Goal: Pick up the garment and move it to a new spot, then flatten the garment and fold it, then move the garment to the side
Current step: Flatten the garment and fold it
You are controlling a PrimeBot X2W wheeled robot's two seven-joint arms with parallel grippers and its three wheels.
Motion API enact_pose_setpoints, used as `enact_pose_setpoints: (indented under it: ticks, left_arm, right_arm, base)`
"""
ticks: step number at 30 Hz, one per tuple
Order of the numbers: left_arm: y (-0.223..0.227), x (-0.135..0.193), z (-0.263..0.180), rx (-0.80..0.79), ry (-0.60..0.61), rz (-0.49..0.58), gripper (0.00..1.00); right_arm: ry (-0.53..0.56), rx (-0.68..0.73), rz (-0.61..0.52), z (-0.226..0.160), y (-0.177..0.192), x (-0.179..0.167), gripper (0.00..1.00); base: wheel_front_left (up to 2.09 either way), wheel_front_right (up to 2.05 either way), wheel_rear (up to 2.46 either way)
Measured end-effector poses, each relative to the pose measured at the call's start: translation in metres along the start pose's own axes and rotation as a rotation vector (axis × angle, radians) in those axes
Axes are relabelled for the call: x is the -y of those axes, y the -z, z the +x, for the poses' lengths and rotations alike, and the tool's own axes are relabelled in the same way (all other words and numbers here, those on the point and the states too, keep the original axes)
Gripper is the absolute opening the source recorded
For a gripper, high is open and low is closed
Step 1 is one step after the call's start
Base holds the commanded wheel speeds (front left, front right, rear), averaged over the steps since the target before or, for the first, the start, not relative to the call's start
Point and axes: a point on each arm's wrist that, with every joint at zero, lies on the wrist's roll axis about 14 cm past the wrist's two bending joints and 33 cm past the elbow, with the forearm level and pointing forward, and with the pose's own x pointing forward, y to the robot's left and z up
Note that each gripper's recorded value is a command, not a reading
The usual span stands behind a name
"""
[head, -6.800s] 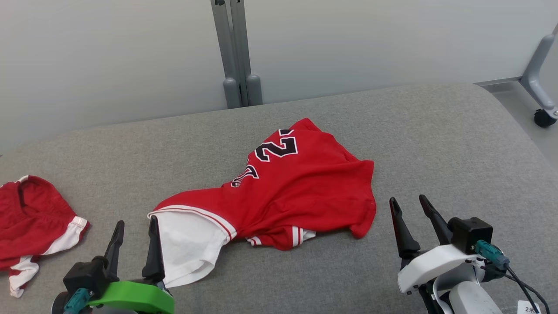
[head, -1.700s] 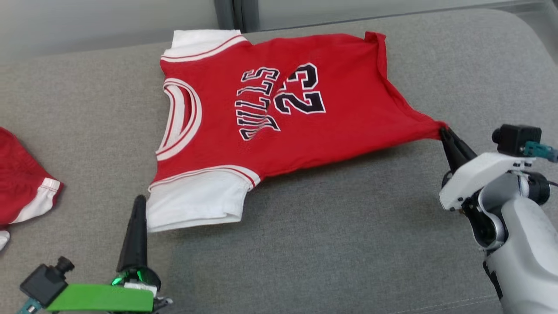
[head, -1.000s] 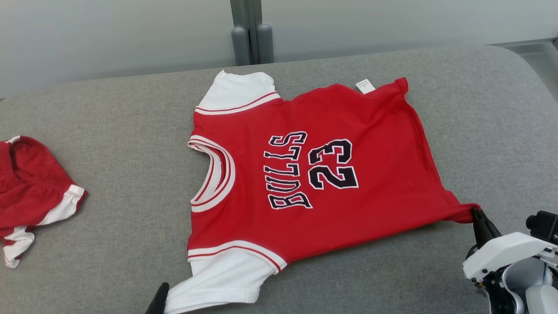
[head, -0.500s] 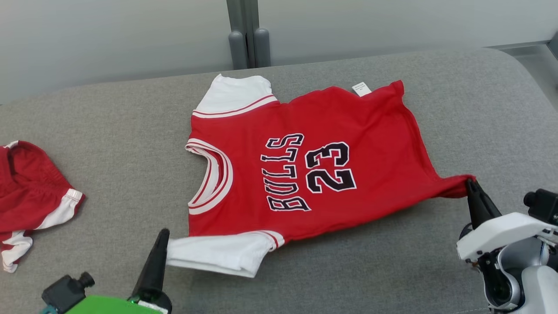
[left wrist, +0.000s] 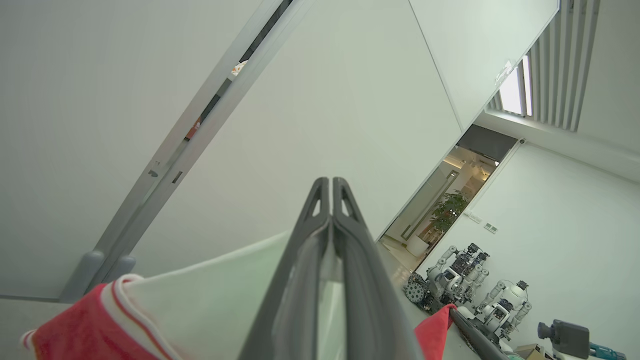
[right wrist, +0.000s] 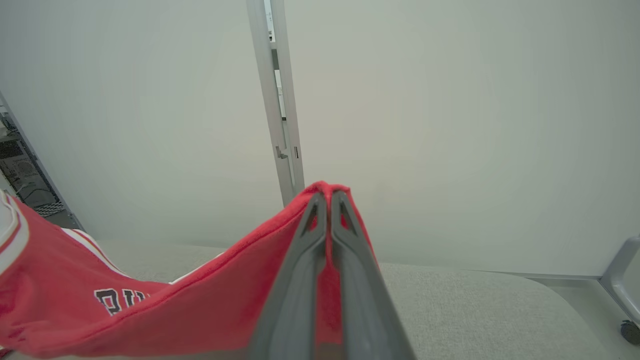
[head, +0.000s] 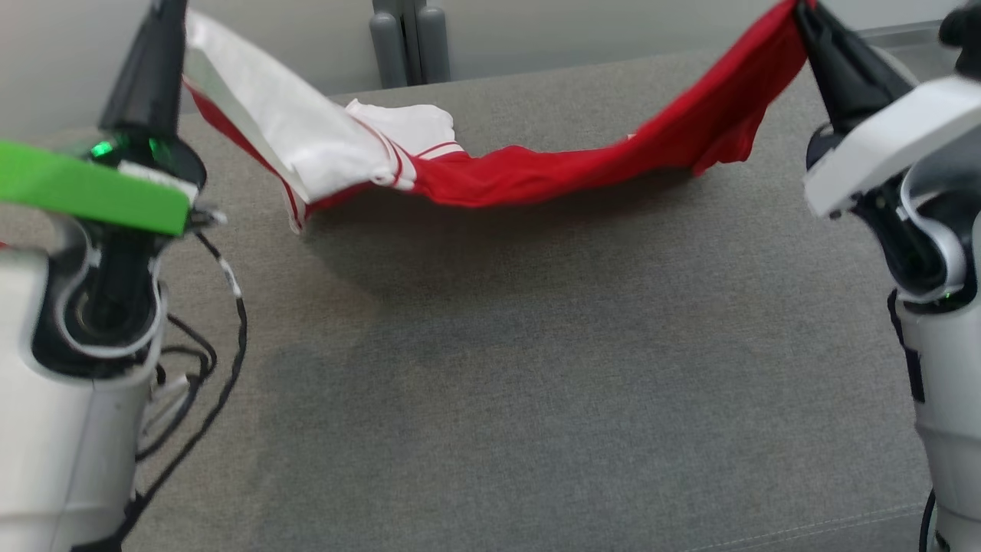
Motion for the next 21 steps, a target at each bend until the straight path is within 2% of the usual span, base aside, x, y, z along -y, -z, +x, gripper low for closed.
enact_pose_setpoints:
  ticks: [6,11,13,16,17,21]
  left_arm:
    - [-0.027,0.044,0.056,0.039,0.155,0.028,0.00]
    - [-0.042,0.068,0.093,0.060,0.236,0.143,0.00]
    - [-0.047,0.063,0.107,0.070,0.231,0.210,0.00]
    - [-0.054,0.046,0.129,0.104,0.203,0.276,0.00]
    - [-0.058,0.026,0.143,0.140,0.171,0.324,0.00]
    - [-0.052,-0.018,0.162,0.191,0.126,0.426,0.00]
  right_arm:
    - [-0.039,0.106,-0.085,0.021,-0.056,0.000,0.00]
    - [-0.051,0.165,-0.120,0.038,-0.085,-0.002,0.00]
    - [-0.046,0.168,-0.115,0.049,-0.087,0.001,0.00]
    - [-0.037,0.122,-0.100,0.072,-0.072,0.006,0.00]
    - [-0.028,0.077,-0.084,0.090,-0.052,0.009,0.00]
    - [0.016,0.039,-0.036,0.119,-0.017,0.021,0.00]
  base:
    - [0.00,0.00,0.00]
    - [0.00,0.00,0.00]
    - [0.00,0.00,0.00]
    - [0.00,0.00,0.00]
    - [0.00,0.00,0.00]
    - [0.00,0.00,0.00]
